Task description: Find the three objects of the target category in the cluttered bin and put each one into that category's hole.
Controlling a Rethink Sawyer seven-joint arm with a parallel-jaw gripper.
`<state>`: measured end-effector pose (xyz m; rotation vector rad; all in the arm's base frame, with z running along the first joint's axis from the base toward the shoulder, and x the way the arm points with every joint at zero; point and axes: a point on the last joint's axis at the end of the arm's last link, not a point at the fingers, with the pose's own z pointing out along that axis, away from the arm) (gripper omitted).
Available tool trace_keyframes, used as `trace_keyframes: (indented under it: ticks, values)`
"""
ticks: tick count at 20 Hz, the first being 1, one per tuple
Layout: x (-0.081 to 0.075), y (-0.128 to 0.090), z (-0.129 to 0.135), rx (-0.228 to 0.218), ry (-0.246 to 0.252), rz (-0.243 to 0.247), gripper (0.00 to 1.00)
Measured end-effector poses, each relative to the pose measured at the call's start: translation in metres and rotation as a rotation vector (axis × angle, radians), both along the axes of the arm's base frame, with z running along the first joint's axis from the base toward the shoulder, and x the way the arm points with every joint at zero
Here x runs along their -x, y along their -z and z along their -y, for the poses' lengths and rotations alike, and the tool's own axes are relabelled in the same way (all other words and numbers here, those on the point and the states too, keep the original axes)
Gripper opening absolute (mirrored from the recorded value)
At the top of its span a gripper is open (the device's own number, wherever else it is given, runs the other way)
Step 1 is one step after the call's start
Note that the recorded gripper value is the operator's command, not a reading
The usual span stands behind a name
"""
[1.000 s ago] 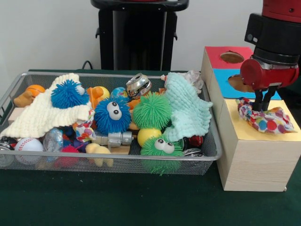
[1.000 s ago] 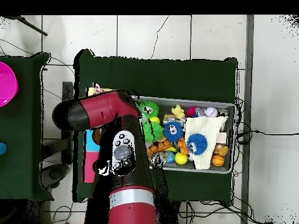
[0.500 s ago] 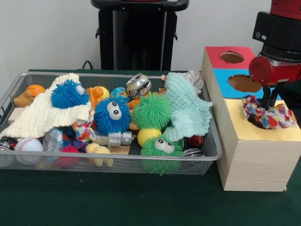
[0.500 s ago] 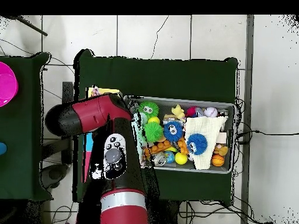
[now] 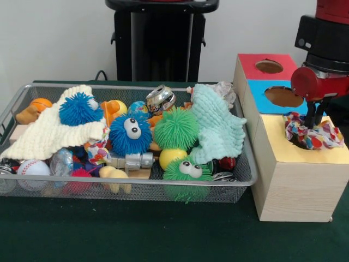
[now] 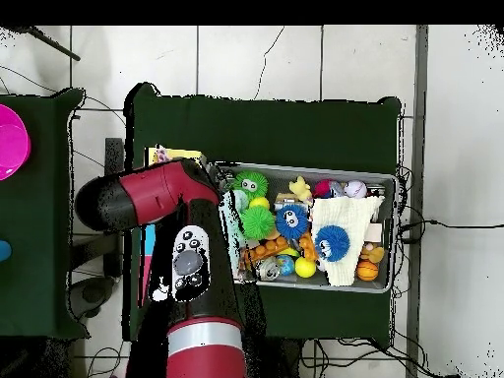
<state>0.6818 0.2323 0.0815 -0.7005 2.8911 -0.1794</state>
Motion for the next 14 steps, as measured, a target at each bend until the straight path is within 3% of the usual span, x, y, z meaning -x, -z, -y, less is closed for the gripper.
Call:
trace_keyframes:
  ticks: [3, 11, 14]
  values:
    - [0.0, 0.007, 0.001, -0.004, -0.002, 0.012, 0.0]
    - [-0.002, 0.053, 0.007, -0.035, -0.008, 0.08, 0.0]
    - [-0.01, 0.055, 0.007, -0.046, -0.01, 0.12, 0.0]
